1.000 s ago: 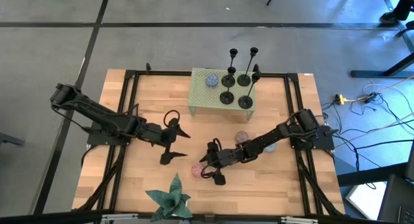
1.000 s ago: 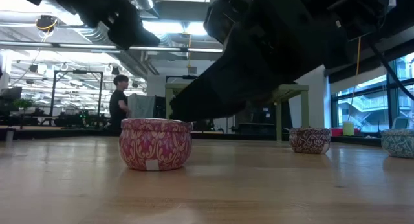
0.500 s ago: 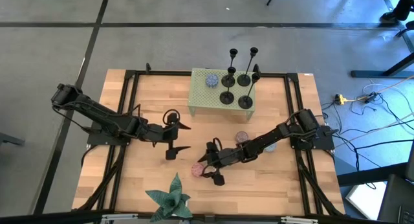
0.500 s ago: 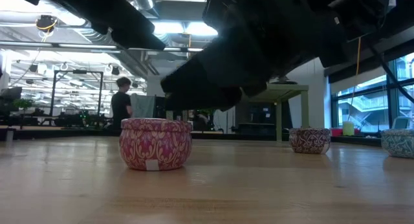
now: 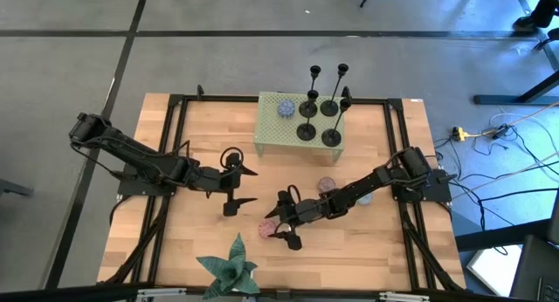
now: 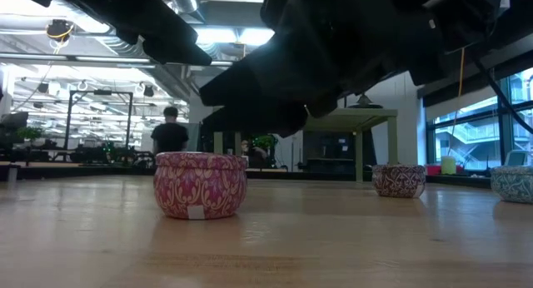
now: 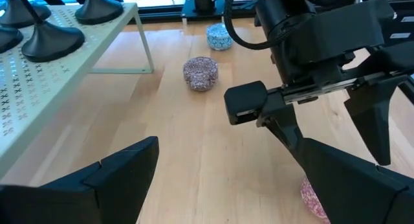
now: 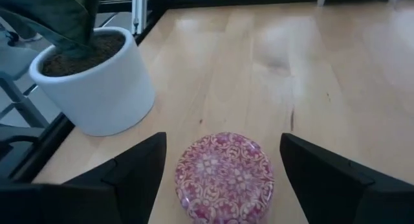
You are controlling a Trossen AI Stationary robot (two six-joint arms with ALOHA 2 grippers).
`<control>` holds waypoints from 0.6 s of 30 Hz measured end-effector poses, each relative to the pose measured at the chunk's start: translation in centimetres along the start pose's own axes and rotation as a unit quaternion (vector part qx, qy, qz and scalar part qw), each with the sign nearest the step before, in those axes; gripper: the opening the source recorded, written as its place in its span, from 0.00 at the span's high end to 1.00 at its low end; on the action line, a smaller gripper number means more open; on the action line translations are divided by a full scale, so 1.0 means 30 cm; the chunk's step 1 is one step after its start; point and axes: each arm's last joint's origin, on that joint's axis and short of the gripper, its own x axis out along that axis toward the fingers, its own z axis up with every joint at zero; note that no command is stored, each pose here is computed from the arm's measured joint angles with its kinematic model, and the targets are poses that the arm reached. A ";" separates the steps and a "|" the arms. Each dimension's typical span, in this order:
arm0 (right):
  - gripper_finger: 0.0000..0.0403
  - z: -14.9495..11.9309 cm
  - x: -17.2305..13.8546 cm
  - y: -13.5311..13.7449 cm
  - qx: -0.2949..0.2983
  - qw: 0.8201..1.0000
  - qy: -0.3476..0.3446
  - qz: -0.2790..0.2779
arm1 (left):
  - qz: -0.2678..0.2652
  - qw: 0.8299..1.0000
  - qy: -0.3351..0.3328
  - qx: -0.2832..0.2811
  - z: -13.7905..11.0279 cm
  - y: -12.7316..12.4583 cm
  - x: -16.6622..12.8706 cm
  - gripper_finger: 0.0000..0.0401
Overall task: Pick & Place candle stick holders
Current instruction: Put the red scented candle on the shelf
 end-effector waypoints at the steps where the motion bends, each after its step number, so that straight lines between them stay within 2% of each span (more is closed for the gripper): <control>1: 0.24 0.000 0.000 0.000 0.000 1.000 0.000 0.000 | 0.000 1.000 0.000 0.000 0.000 0.000 0.000 0.07; 9: 0.24 -0.061 0.042 -0.010 -0.005 1.000 0.025 -0.006 | 0.000 1.000 0.000 -0.001 0.000 0.000 0.000 0.07; 13: 0.24 -0.031 0.062 -0.001 -0.019 1.000 0.012 -0.004 | 0.000 1.000 0.003 0.001 -0.002 0.000 0.000 0.07; 18: 0.24 -0.048 0.071 -0.005 -0.020 0.999 0.040 -0.009 | 0.000 1.000 0.003 0.001 -0.002 0.000 0.000 0.07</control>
